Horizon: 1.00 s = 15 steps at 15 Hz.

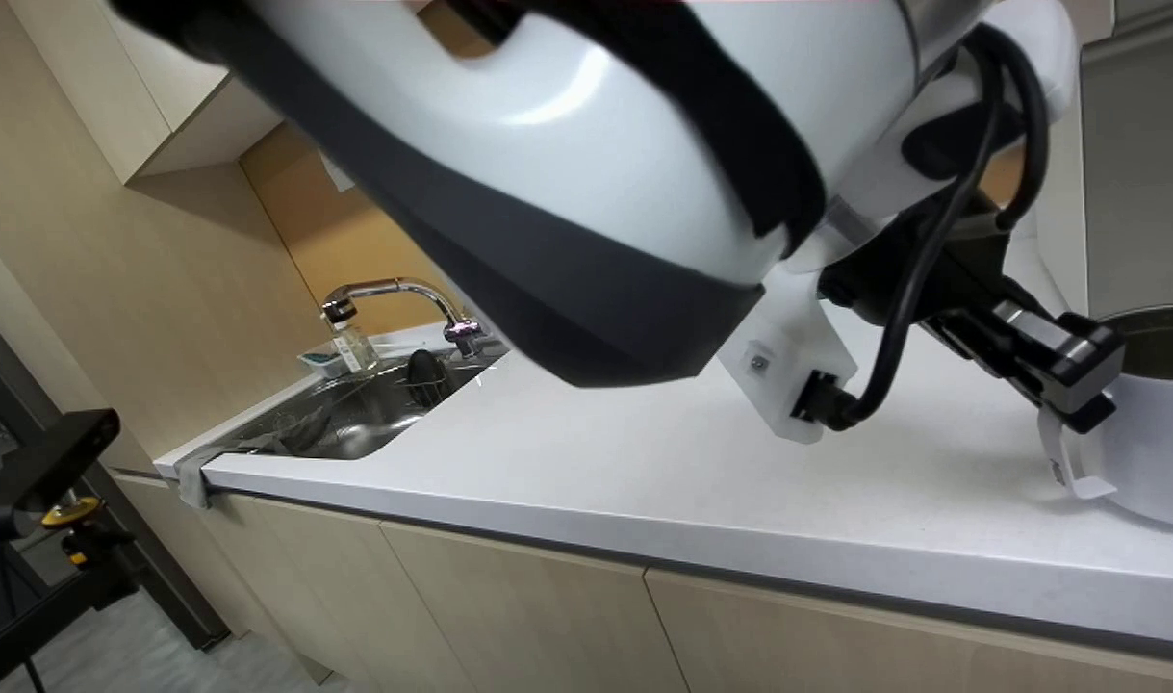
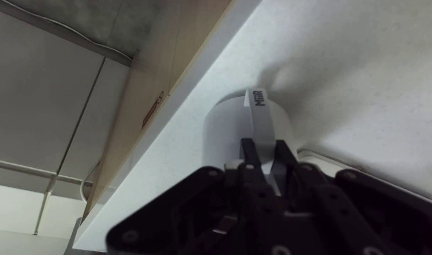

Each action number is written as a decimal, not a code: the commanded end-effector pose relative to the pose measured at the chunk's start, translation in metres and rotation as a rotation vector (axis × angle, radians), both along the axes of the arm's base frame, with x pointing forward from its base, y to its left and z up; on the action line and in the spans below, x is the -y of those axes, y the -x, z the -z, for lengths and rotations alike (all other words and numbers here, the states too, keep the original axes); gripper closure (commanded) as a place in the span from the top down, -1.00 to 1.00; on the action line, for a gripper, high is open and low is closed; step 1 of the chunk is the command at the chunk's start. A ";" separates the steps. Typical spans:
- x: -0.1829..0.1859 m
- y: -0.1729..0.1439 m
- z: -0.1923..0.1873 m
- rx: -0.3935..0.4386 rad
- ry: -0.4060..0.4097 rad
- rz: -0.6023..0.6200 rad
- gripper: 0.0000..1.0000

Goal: Put the white mug on the tray of the coffee maker, remove it and then put it on the counter

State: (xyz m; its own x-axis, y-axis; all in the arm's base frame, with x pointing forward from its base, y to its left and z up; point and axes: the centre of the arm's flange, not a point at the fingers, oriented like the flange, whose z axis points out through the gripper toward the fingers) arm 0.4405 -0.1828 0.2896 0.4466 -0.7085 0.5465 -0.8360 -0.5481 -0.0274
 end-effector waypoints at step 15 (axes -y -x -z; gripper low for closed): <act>0.044 -0.082 -0.066 -0.031 0.082 -0.188 -0.92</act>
